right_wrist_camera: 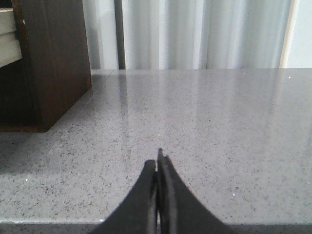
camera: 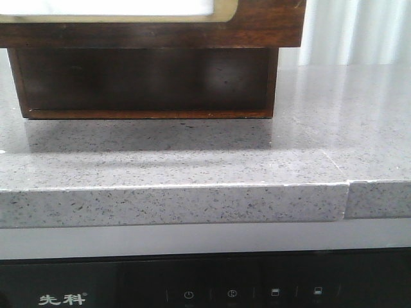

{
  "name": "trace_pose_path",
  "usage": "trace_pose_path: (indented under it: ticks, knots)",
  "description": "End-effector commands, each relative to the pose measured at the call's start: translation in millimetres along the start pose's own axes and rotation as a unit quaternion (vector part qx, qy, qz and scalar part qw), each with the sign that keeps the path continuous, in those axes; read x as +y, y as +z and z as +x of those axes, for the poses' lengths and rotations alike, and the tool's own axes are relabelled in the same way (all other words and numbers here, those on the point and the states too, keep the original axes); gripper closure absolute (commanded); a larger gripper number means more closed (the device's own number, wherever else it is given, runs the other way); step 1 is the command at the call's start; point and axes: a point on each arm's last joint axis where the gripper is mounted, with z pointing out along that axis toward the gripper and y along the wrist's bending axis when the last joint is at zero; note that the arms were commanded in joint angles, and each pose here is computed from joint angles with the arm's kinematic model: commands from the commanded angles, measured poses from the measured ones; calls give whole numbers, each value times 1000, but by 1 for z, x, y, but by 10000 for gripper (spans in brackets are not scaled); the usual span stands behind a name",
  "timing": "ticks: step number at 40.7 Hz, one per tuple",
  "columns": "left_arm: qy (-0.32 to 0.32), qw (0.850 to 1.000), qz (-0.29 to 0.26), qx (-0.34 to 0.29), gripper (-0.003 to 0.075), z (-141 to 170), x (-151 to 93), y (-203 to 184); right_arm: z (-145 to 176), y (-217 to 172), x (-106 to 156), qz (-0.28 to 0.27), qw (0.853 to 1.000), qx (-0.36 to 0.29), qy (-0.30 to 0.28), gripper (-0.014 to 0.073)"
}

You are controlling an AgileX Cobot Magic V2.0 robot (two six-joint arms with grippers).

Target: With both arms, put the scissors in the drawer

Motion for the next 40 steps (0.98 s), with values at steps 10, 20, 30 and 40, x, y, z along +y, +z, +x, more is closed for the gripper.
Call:
trace_pose_path:
  ticks: [10, 20, 30, 40]
  knots:
    - [-5, 999, 4, -36, 741, 0, 0, -1, -12, -2, 1, -2, 997, -73, -14, 662]
    - [-5, 999, 4, -36, 741, 0, 0, -1, -12, -2, 1, -2, 997, -74, -13, 662]
    - [-5, 999, 4, -36, 741, 0, 0, -1, -12, -2, 1, -2, 997, -74, -13, 662]
    - [-5, 999, 4, -36, 741, 0, 0, -1, -12, -2, 1, -2, 997, -74, -13, 662]
